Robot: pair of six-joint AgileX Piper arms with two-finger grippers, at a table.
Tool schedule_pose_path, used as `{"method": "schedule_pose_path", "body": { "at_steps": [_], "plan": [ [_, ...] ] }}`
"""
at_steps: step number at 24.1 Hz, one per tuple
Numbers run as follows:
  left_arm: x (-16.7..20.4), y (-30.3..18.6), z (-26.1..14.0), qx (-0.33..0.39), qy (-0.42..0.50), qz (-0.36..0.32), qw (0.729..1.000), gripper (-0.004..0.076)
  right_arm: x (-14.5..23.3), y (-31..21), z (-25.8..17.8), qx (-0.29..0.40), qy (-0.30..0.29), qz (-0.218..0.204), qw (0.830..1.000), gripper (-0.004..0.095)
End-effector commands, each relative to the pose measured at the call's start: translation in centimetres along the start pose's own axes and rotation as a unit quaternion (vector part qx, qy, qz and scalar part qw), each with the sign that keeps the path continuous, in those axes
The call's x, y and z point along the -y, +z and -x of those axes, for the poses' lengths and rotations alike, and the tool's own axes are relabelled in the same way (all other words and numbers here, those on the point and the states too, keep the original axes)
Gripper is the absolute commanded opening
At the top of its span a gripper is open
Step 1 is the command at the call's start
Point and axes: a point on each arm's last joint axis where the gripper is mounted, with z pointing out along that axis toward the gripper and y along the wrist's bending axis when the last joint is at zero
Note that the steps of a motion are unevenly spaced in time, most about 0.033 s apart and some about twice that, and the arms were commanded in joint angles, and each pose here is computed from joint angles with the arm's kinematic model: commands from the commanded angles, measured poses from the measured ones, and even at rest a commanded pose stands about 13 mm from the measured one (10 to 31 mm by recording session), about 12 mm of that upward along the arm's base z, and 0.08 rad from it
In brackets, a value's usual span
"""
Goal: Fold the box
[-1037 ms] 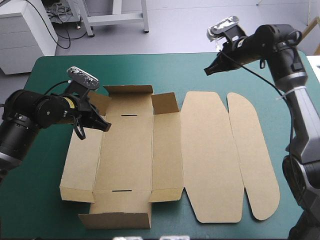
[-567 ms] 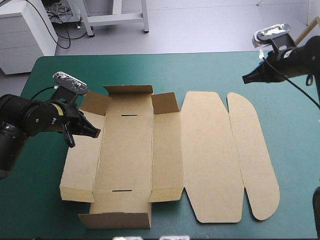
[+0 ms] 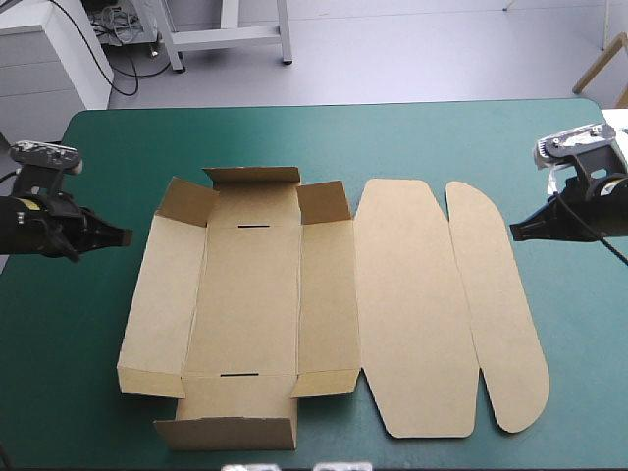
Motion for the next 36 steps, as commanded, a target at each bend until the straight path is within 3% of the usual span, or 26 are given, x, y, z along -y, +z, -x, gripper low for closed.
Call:
{"method": "schedule_pose_path", "body": {
  "at_steps": [1, 6, 15, 18, 26, 29, 36],
  "plan": [
    [-1.6, -1.8, -0.5, 0.030, -0.038, -0.029, 0.998, 0.0013, -0.3, -1.9, -0.1, 0.048, -0.012, -0.020, 0.999, -0.0019],
    [-7.2, -2.6, -2.6, 0.048, -0.163, 0.024, 0.985, 0.0013, -0.3, -2.3, -1.0, 0.044, -0.036, -0.046, 0.997, -0.0019],
    [-8.4, -2.7, -2.8, 0.058, -0.211, 0.065, 0.974, 0.0044, -0.2, -2.3, -0.8, 0.055, -0.032, -0.050, 0.997, -0.0019],
    [-8.4, -2.7, -2.7, 0.058, -0.212, 0.064, 0.974, 0.0118, -0.2, -2.3, -0.8, 0.056, -0.032, -0.050, 0.997, -0.0019],
    [-9.3, -1.3, -2.6, 0.037, -0.234, 0.046, 0.970, 0.0576, -0.3, -2.3, -0.6, 0.062, -0.029, -0.044, 0.997, -0.0019],
    [-9.9, 0.7, -2.6, 0.002, -0.250, 0.005, 0.968, 0.0690, -0.3, -2.3, -0.6, 0.066, -0.029, -0.046, 0.996, -0.0020],
    [-10.2, 5.9, -4.6, -0.045, -0.267, -0.083, 0.959, 0.0690, -0.3, -2.3, -0.6, 0.066, -0.029, -0.046, 0.996, -0.0019]
  ]
}}
